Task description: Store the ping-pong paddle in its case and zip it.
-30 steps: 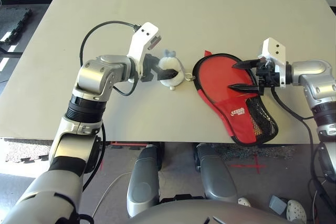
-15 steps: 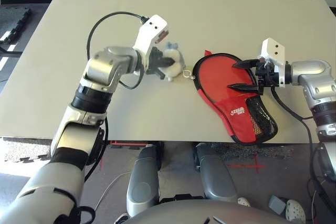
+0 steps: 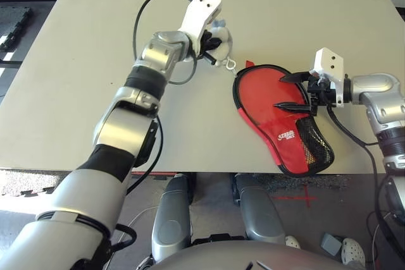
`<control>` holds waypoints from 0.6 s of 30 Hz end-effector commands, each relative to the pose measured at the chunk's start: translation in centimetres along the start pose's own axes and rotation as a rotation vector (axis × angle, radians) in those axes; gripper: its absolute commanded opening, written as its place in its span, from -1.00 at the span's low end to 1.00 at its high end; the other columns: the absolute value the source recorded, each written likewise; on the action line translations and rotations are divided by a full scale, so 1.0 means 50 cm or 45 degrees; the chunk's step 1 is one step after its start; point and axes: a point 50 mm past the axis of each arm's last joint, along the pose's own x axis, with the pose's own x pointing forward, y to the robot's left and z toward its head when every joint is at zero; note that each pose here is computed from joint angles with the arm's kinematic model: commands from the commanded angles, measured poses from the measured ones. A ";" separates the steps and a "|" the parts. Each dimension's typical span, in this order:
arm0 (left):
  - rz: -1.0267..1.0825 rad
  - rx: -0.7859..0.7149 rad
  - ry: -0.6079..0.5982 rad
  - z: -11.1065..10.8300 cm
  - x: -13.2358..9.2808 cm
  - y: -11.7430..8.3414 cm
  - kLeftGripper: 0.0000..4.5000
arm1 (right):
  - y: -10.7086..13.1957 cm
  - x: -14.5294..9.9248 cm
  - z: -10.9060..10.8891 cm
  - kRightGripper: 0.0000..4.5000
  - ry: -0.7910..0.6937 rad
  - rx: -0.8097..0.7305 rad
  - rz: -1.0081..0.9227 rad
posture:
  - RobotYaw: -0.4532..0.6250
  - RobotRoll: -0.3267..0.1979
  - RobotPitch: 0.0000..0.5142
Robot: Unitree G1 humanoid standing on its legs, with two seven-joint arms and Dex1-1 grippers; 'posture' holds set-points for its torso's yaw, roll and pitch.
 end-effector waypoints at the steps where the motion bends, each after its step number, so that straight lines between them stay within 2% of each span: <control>1: 0.134 0.028 -0.119 0.037 0.005 0.004 -0.90 | 0.052 0.026 -0.089 1.00 0.222 0.164 0.110 | -0.36 0.25 0.13; 7: 0.230 -0.044 -0.300 0.107 0.021 -0.038 -0.90 | 0.061 0.026 -0.092 1.00 0.230 0.168 0.108 | -0.42 0.25 0.10; 10: 0.217 -0.054 -0.324 0.118 0.026 -0.054 -0.90 | 0.062 0.025 -0.091 1.00 0.232 0.169 0.105 | -0.43 0.25 0.09; 18: 0.090 -0.086 -0.403 0.148 0.049 -0.147 -0.90 | 0.067 0.022 -0.093 1.00 0.238 0.175 0.093 | -0.47 0.25 0.08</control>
